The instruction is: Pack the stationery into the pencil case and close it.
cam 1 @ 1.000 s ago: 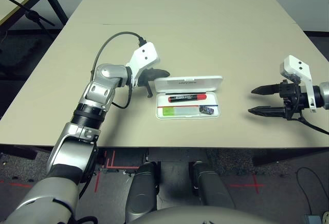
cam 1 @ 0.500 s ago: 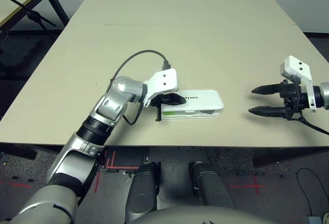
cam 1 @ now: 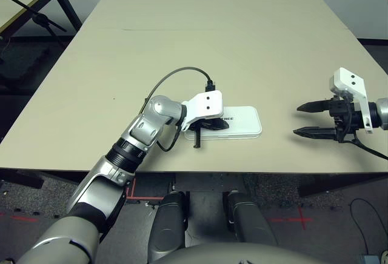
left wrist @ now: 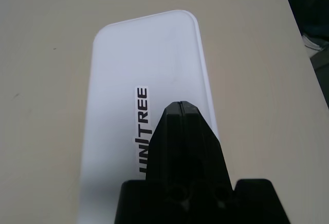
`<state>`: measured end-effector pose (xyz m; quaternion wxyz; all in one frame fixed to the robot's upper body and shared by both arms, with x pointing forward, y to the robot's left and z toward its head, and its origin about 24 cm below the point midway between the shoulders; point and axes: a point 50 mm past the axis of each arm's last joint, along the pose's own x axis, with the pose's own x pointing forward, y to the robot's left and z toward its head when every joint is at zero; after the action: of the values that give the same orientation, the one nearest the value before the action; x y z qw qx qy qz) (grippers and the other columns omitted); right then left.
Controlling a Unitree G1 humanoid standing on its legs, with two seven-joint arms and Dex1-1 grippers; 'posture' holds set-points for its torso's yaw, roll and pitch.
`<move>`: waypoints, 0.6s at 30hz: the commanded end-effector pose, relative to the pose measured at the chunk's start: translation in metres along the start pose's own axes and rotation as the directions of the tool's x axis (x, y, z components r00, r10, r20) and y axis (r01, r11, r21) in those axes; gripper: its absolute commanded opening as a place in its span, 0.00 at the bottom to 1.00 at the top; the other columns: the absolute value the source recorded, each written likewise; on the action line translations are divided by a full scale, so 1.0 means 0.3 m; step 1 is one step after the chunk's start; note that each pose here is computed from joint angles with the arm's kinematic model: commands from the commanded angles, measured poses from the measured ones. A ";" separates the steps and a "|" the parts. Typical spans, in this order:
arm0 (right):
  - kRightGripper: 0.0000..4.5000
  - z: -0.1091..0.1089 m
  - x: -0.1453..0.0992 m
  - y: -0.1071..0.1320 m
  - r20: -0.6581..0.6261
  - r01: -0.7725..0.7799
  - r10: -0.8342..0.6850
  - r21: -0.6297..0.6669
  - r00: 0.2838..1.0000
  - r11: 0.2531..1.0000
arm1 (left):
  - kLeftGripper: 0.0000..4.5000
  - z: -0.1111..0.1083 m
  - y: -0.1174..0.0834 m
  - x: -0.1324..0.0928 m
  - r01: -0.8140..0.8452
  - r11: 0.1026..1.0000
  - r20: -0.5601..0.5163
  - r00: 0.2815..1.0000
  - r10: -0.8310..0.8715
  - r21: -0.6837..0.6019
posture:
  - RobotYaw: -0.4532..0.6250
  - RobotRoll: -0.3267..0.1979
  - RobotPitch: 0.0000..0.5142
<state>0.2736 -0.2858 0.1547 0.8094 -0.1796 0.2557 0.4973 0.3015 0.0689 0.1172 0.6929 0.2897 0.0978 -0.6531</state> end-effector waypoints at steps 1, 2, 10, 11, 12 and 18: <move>1.00 -0.011 0.001 0.003 -0.010 0.006 -0.006 -0.004 1.000 1.000 | 0.00 -0.085 -0.035 0.032 0.033 0.997 -0.139 0.989 -0.043 -0.074 | 0.37 0.62 0.27; 1.00 -0.012 0.002 0.004 -0.011 0.005 -0.006 -0.004 1.000 1.000 | 0.00 -0.093 -0.042 0.038 0.042 0.996 -0.153 0.987 -0.054 -0.081 | 0.37 0.62 0.28; 1.00 -0.017 0.011 0.009 -0.008 0.001 -0.001 -0.004 1.000 1.000 | 0.00 -0.130 -0.062 0.057 0.062 0.993 -0.237 0.968 -0.085 -0.103 | 0.36 0.62 0.29; 1.00 -0.019 0.012 0.009 -0.009 0.001 -0.001 -0.004 1.000 1.000 | 0.00 -0.135 -0.065 0.059 0.061 0.993 -0.249 0.965 -0.086 -0.104 | 0.36 0.62 0.29; 1.00 -0.020 0.014 0.010 -0.009 0.001 -0.001 -0.004 1.000 1.000 | 0.00 -0.139 -0.068 0.060 0.059 0.993 -0.259 0.962 -0.085 -0.106 | 0.36 0.62 0.30; 1.00 -0.027 0.024 0.013 -0.008 -0.002 0.002 -0.006 1.000 1.000 | 0.00 -0.133 -0.068 0.074 0.027 0.996 -0.253 0.966 -0.046 -0.081 | 0.36 0.62 0.30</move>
<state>0.2717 -0.2843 0.1463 0.8096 -0.1773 0.2558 0.4977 0.3019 0.0604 0.1129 0.6891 0.3324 0.1150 -0.6336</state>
